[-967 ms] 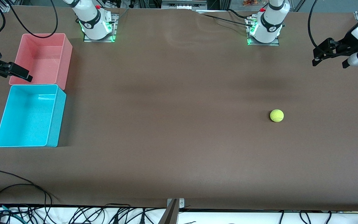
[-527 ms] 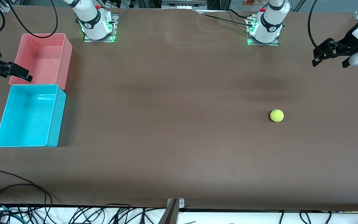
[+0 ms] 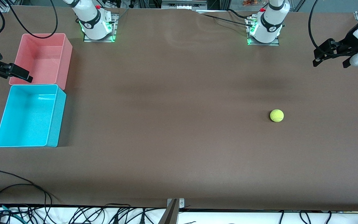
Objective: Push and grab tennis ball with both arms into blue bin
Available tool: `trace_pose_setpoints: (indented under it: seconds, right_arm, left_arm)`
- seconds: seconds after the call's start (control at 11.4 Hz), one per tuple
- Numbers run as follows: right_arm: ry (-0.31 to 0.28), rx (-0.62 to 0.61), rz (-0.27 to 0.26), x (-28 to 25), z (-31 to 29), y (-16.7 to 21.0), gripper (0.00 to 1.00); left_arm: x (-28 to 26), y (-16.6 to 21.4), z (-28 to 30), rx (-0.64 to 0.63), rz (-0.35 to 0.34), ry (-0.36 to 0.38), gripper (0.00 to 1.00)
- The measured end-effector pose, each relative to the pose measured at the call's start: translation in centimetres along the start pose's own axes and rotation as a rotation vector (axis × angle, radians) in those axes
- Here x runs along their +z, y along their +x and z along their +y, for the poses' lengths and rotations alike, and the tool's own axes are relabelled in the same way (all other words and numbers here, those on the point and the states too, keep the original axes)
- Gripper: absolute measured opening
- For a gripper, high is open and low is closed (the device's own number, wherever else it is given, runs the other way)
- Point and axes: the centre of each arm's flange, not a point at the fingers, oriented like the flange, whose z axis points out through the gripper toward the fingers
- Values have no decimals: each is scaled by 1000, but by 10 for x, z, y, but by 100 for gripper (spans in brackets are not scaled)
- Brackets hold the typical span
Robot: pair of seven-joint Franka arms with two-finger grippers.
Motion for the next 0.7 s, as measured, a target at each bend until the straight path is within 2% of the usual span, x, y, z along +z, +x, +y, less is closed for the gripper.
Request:
trace_pose_setpoints:
  seconds: [0.44,0.7]
  right_arm:
    - [0,-1,0,0,-1,0,100]
    - [0,-2,0,0,-1,0,100]
  left_arm:
    - [6,1,-2,-4,-24,1,100]
    - [11,-1,-15,-29,-67,2,100]
